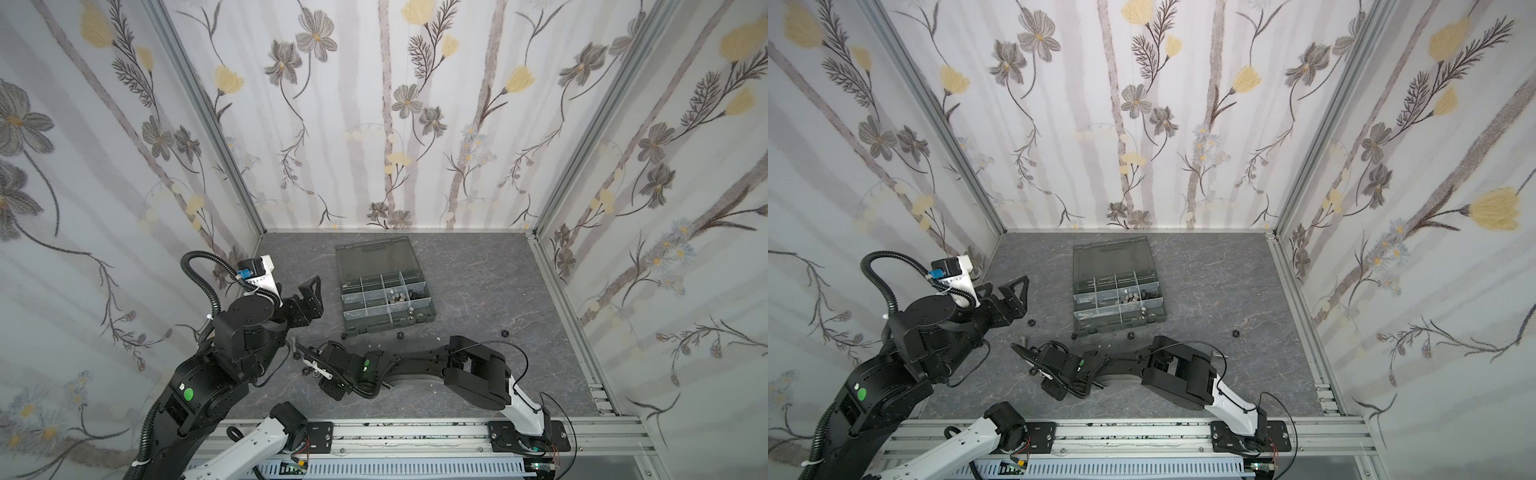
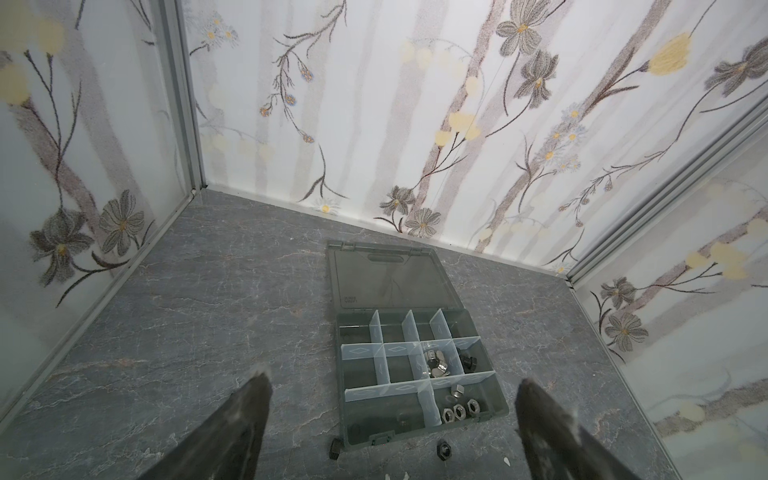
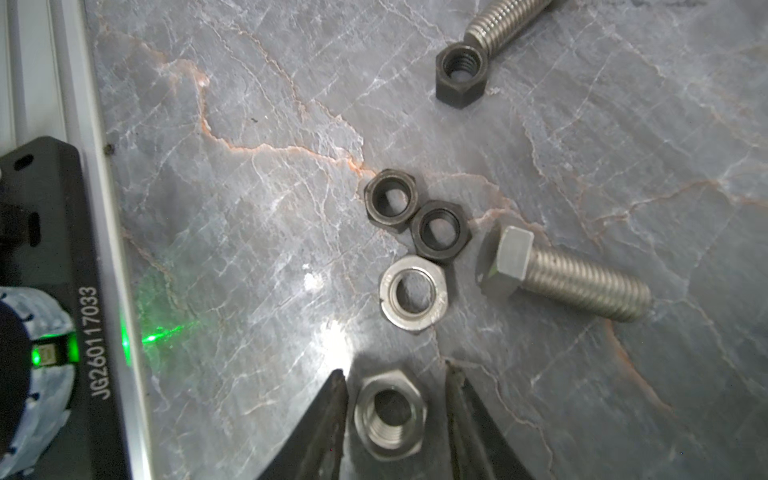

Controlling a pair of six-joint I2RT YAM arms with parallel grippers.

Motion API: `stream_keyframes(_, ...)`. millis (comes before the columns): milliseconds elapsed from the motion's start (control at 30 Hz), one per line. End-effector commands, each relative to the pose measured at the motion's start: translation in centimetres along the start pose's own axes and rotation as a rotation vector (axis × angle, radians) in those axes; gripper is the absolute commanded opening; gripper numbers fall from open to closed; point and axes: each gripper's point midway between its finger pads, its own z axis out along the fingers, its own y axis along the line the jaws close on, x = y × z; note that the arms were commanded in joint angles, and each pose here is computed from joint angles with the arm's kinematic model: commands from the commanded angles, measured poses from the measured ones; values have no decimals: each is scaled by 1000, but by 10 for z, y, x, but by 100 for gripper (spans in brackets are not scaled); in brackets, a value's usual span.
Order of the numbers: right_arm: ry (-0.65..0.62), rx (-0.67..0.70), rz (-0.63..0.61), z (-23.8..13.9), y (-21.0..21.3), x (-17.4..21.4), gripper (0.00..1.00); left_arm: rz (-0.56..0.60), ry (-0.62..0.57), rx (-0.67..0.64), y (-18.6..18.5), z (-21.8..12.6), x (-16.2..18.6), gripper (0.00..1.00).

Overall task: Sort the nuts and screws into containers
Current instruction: 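Close the right gripper on a silver nut while the left gripper rises, then carry the nut into the nearest compartment and open the right gripper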

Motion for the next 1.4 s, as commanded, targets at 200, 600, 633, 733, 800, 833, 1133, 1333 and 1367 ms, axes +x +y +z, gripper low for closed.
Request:
stream_keyframes(200, 91, 65, -35, 2, -8, 25, 23, 10, -15, -29, 6, -4, -4, 93)
stream_keyframes(600, 34, 135, 40, -41, -39, 13, 14, 26, 1, -42, 6, 9, 8, 94)
stream_keyframes(633, 25, 140, 59, -49, -47, 12, 13, 27, 5, -40, 5, 12, 10, 94)
stream_keyframes(733, -17, 153, 122, -75, -71, 9, 13, 33, 20, -34, 2, 20, 17, 95)
stream_keyframes(800, -52, 164, 175, -94, -91, 6, 13, 37, 27, -33, 1, 25, 22, 95)
stream_keyframes(833, -69, 175, 203, -105, -104, 5, 13, 39, 33, -33, 0, 28, 25, 95)
stream_keyframes(1133, -137, 277, 418, -163, -208, 18, 14, 68, 113, -45, 2, 55, 66, 97)
stream_keyframes(1333, -133, 329, 542, -174, -258, 37, 14, 69, 207, -57, 9, 75, 106, 99)
stream_keyframes(1367, -138, 334, 555, -176, -264, 38, 14, 69, 223, -62, 11, 77, 112, 99)
